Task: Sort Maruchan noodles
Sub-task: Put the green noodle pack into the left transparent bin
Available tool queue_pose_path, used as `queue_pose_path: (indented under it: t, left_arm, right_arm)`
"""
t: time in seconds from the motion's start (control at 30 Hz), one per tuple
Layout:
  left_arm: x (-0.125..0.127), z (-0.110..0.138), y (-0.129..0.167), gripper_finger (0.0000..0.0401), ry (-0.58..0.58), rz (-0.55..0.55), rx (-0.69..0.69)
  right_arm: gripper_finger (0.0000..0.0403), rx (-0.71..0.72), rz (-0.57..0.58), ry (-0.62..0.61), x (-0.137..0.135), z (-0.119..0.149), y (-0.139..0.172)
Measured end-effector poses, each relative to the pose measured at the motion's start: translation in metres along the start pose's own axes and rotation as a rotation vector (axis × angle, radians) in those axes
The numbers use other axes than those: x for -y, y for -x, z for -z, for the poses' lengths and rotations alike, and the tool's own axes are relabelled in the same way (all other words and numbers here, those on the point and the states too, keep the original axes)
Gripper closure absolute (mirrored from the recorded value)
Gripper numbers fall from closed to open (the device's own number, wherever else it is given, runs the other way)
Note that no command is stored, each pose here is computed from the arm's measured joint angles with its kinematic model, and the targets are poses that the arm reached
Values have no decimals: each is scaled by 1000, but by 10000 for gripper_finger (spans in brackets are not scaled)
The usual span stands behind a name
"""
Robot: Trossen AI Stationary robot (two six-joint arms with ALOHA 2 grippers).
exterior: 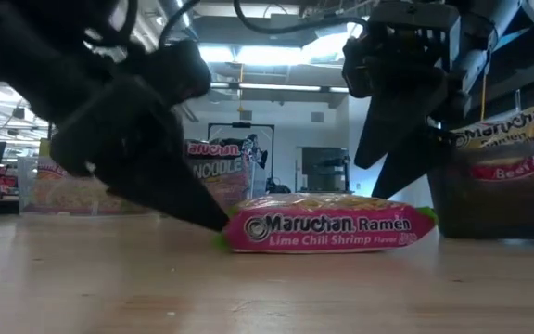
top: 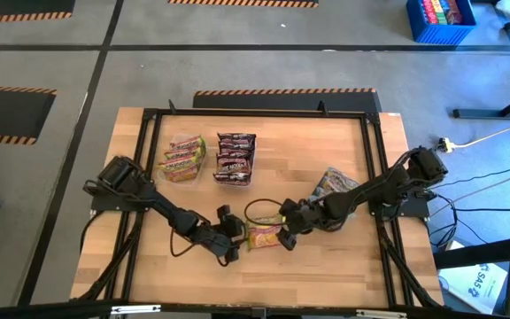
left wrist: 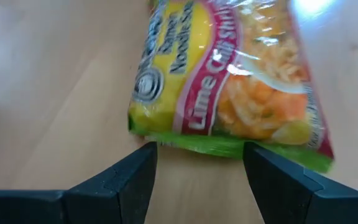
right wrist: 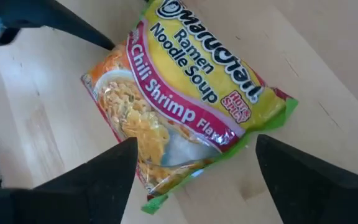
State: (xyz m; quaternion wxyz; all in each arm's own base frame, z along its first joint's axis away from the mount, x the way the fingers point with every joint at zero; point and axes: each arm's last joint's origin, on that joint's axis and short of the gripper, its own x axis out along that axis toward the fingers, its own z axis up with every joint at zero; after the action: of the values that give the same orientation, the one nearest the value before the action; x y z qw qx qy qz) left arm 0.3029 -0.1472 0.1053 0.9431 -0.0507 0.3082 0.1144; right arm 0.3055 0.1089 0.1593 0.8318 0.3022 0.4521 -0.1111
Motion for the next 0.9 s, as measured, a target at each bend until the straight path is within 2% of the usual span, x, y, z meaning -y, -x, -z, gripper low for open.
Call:
queue_pose_path:
  t: [0.3,0.47,0.57,0.67,0.77,0.9]
  left_arm:
    - [-4,5,-7,167,23,-15,-21]
    - [-4,5,-7,167,24,-14,-21]
    - [-2,5,-5,167,20,-8,-20]
    - [2,2,1,167,17,12,-9]
    - [6,-6,10,167,11,38,21]
    - [9,-11,18,167,11,53,42]
  right_arm:
    - [101,-37,-3,30,-3,-1,3]
    - [102,-81,-19,88,-25,-17,23]
    - [102,-129,17,111,-36,-12,34]
    - [102,-132,33,55,-45,0,38]
    - [102,-137,74,-11,-49,14,26]
    - [102,-158,150,-34,-45,24,3]
